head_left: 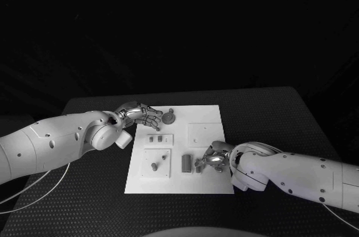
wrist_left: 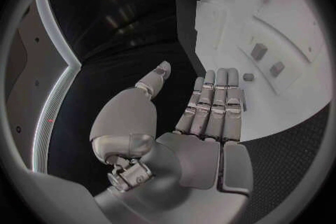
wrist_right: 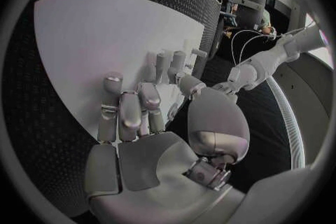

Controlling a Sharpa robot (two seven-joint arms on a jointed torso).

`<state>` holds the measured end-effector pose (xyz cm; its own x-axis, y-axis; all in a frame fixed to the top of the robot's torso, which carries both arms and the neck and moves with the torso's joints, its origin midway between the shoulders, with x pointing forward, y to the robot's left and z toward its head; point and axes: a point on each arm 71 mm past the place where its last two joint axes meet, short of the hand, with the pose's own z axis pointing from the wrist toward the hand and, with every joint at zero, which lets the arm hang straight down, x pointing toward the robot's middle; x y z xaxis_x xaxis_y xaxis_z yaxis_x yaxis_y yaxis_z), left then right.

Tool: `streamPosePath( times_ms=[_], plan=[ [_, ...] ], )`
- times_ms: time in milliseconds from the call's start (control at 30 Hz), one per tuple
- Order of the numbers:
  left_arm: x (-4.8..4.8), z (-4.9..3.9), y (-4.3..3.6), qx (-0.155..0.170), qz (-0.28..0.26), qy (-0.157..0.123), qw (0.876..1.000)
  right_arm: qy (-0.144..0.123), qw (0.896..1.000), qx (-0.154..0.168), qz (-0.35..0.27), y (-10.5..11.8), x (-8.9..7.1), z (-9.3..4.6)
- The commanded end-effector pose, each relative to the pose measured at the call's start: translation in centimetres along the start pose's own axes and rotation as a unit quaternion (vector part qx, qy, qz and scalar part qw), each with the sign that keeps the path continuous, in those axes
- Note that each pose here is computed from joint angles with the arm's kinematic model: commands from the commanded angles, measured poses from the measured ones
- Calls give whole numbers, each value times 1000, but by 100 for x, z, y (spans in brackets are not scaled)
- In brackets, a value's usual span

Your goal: Assemble the parts on the task board

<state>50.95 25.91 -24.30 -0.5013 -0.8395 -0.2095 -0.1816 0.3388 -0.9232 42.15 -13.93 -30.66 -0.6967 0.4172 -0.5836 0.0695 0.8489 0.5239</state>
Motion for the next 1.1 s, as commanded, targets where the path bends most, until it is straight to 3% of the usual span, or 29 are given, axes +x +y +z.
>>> streamPosePath(
  times_ms=[33, 567, 1100],
  plan=[
    [17, 4, -16, 5, 0, 6, 1000, 28, 999, -16, 0, 42, 113, 4],
    [12, 3, -14, 4, 0, 6, 1000, 38, 999, -24, -6, 37, 119, 2],
    [11, 0, -12, 3, 1, 6, 1000, 13, 1000, -14, -21, 13, 142, 70]
  ],
)
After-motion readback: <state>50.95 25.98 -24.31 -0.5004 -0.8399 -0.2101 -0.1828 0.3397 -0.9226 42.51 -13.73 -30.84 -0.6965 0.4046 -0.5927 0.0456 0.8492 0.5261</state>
